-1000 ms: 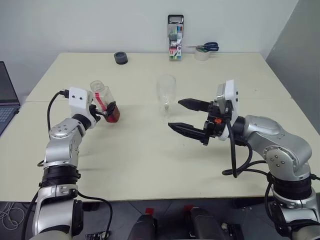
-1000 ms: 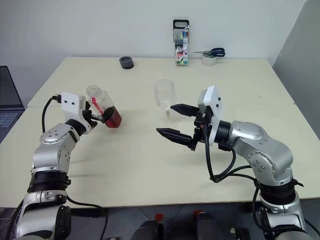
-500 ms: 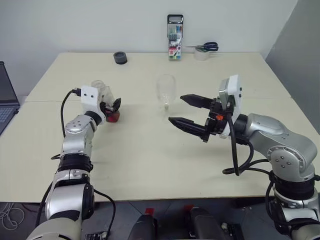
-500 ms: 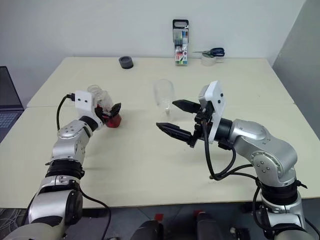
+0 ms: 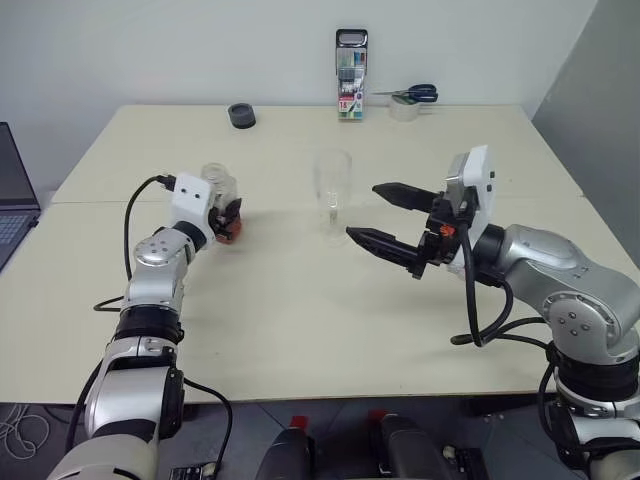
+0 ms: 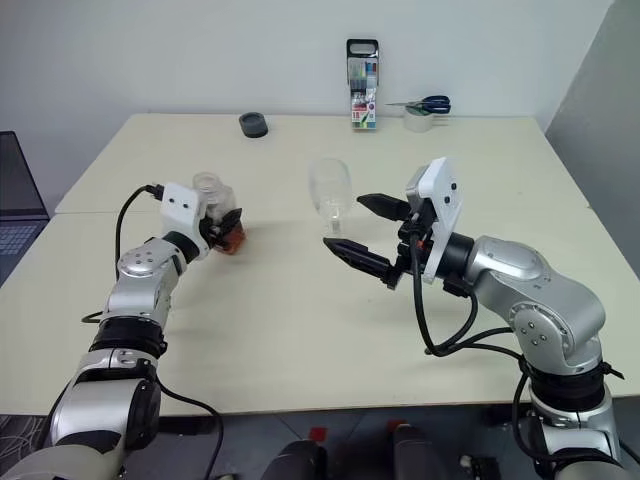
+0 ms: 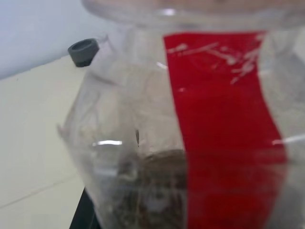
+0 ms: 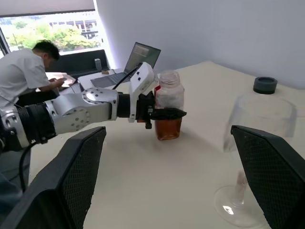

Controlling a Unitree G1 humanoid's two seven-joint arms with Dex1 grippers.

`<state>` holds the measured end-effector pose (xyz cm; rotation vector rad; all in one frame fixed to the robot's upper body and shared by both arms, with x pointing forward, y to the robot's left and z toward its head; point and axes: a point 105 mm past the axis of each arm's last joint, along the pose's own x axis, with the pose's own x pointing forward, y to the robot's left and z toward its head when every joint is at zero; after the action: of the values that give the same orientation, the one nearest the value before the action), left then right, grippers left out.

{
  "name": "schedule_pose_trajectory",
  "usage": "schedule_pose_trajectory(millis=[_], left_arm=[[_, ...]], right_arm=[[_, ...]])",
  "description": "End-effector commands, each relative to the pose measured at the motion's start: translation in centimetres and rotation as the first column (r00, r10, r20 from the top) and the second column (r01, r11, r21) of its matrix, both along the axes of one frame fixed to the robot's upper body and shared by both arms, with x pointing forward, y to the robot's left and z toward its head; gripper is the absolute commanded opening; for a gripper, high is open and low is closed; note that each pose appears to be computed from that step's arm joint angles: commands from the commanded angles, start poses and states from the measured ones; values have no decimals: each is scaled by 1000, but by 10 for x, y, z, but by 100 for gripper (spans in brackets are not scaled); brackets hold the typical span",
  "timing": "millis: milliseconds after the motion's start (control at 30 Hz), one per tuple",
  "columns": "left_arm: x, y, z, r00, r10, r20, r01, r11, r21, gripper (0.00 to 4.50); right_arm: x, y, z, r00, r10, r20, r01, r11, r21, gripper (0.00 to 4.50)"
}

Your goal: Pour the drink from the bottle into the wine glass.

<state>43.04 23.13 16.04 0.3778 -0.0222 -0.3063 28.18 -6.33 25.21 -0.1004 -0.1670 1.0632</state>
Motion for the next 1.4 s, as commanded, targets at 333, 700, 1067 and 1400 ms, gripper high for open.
schedule_pose_trajectory(millis=[333,700,1067,1400], left_arm=[[16,-78,111,927,-319,196,226,894,388,164],[27,-98,133,909,-359,213,173,788,590,164],[31,-108,143,881,-386,275,22,612,790,164],[31,-111,148,862,-412,295,-50,510,858,164]], right_arm=[[18,-7,23,959,-178,220,167,984,69,450],[25,-2,22,950,-207,234,195,978,73,450],[33,-8,22,933,-253,256,245,967,63,450],[36,-11,22,927,-270,260,264,963,62,450]])
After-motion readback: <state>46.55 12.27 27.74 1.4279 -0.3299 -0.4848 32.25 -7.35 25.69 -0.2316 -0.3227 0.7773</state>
